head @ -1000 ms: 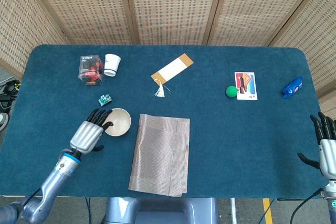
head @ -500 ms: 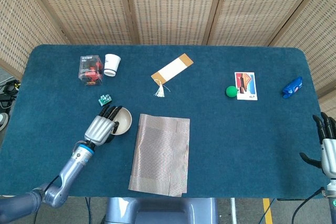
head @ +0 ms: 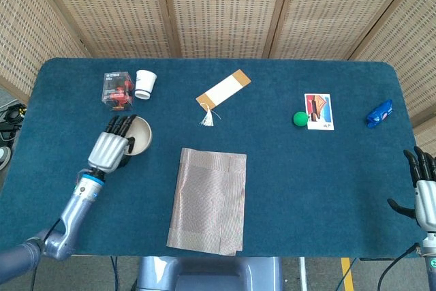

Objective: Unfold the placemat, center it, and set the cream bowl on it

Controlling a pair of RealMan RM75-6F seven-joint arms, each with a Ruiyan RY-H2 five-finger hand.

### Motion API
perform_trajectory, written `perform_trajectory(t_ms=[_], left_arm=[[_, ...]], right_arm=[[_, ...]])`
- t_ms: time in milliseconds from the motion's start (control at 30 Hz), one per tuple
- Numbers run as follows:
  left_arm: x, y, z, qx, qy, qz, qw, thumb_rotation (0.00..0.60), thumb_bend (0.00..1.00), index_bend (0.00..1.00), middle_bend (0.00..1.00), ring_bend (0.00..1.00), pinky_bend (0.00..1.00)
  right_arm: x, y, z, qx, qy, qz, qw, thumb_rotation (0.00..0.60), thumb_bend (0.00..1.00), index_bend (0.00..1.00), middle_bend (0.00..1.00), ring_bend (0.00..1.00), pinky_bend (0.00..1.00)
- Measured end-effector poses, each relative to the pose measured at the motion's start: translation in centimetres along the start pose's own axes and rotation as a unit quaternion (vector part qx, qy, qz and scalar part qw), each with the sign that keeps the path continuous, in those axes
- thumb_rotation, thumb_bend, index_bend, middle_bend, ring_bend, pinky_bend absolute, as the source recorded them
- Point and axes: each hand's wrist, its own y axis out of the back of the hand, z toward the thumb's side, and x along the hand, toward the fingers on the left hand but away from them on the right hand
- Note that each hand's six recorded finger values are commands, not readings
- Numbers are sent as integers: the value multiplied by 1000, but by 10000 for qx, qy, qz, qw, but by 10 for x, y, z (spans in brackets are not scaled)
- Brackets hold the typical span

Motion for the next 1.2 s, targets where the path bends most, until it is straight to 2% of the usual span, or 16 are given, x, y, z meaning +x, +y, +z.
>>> perform_trajectory(t_ms=[200, 400, 533, 667, 767, 867, 933, 967, 1033, 1200], left_arm=[[-16, 19, -74, -121, 834, 3, 9964, 600, 402, 746, 0, 0, 0], [-22, 9, -129, -362, 1462, -344, 9880, 600, 403, 734, 0, 0, 0], [-24, -4, -151, -526, 1723, -591, 9819, 600, 402, 711, 0, 0, 0], [-19, -16, -158, -681, 1841, -765, 9776, 600, 402, 672, 0, 0, 0], [-10, -23, -154, -747, 1832, -847, 9766, 600, 398, 560, 0, 0, 0], [-2, -27, -151, -779, 1838, -934, 9754, 600, 358, 293, 0, 0, 0], [1, -30, -147, -866, 1851, -988, 9739, 600, 255, 76, 0, 0, 0], [2, -31, -146, -906, 1852, -1016, 9732, 600, 219, 33, 0, 0, 0], [2, -32, -142, -940, 1828, -1047, 9730, 600, 174, 0, 0, 0, 0], [0, -24, -136, -985, 1715, -970, 9754, 600, 166, 0, 0, 0, 0]], right_arm=[[1, -1, 4, -3, 63, 21, 10000, 600, 0, 0, 0, 0, 0], [2, -3, 11, -20, 159, 59, 9999, 600, 0, 0, 0, 0, 0], [2, -3, 13, -15, 168, 68, 9998, 600, 0, 0, 0, 0, 0], [2, -3, 13, 6, 148, 68, 9999, 600, 0, 0, 0, 0, 0], [2, -4, 12, 23, 126, 79, 9999, 600, 0, 0, 0, 0, 0], [2, -4, 11, 32, 103, 87, 9999, 600, 0, 0, 0, 0, 0], [3, -4, 10, 32, 89, 82, 9999, 600, 0, 0, 0, 0, 0], [3, -4, 9, 29, 82, 79, 9999, 600, 0, 0, 0, 0, 0], [3, -3, 8, 18, 69, 68, 10000, 600, 0, 0, 0, 0, 0], [4, 0, 6, -18, 59, 46, 10000, 600, 0, 0, 0, 0, 0]])
